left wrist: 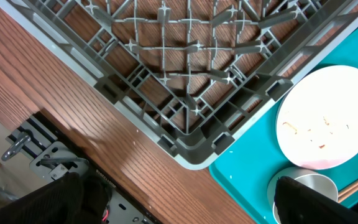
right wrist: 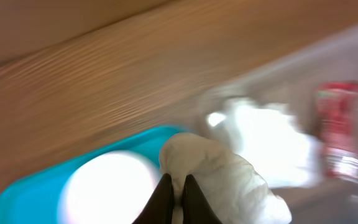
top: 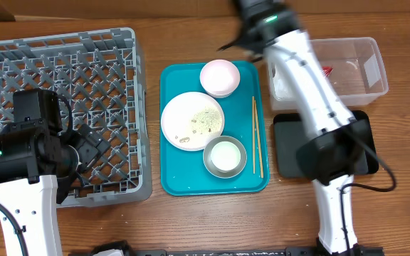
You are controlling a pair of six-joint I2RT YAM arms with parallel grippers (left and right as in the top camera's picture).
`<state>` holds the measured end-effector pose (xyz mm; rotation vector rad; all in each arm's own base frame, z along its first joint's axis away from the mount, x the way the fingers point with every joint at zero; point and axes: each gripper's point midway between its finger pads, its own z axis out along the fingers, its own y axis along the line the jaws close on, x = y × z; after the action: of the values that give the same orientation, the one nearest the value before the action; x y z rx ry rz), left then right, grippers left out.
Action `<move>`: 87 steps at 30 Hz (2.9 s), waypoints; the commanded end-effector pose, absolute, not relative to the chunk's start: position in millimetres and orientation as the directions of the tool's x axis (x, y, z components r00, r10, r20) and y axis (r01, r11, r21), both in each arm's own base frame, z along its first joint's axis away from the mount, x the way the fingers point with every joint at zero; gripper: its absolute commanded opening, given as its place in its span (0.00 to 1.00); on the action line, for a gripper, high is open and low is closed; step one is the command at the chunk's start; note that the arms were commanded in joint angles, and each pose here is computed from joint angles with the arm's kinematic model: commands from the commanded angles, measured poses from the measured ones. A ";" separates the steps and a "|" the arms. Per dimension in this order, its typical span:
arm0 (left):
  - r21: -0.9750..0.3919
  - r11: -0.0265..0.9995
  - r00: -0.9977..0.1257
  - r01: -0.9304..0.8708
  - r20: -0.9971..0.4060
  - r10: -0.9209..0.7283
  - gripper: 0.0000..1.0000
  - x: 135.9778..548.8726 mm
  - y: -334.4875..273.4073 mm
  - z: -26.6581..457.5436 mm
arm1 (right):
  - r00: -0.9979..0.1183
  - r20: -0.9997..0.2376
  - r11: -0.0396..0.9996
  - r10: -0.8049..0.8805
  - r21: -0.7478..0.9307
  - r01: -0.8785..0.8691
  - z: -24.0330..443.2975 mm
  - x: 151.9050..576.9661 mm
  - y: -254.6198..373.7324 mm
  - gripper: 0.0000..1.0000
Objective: Sort waste into correct bins and load items into the dishwasher
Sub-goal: 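Carry the tissue to the clear bin and drop it in, then raise the right arm away to the right side, then reach the left gripper to the small white cup on the tray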
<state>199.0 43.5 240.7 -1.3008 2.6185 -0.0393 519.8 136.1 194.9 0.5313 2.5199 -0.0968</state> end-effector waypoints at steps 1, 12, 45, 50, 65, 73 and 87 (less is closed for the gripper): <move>-0.129 0.596 -0.573 -0.793 -0.178 -0.800 1.00 197.6 43.3 240.9 | -0.701 -0.502 0.830 0.507 0.064 0.554 195.1 520.0 74.1 0.04; -0.129 0.596 -0.573 -0.792 -0.178 -0.800 1.00 197.6 43.3 240.9 | -0.693 -0.314 0.751 0.649 0.121 0.649 167.2 507.8 13.8 0.99; -0.129 0.596 -0.573 -0.792 -0.178 -0.800 1.00 197.6 43.3 240.9 | -0.564 -0.298 0.624 0.770 0.169 0.763 250.1 437.7 -67.0 1.00; -0.129 0.596 -0.573 -0.792 -0.178 -0.800 1.00 197.6 43.3 240.9 | -0.511 -0.300 0.572 0.805 0.167 0.803 250.2 432.2 -95.9 1.00; -0.151 0.597 -0.565 -0.788 -0.209 -0.798 1.00 207.1 46.2 243.1 | -0.497 -0.300 0.558 0.814 0.167 0.813 250.2 430.5 -103.5 1.00; -0.125 0.597 -0.564 -0.792 -0.223 -0.795 1.00 205.1 50.8 242.6 | -0.497 -0.301 0.558 0.814 0.167 0.813 250.2 430.6 -103.4 1.00; -0.515 0.708 -0.801 -0.484 -0.064 -0.595 0.94 233.9 -40.7 262.7 | -0.497 -0.301 0.558 0.814 0.167 0.813 250.2 430.6 -103.5 1.00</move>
<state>223.1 5.6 248.5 -1.1949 2.6281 -0.3917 431.2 -101.1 246.8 1.3287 2.4683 0.0131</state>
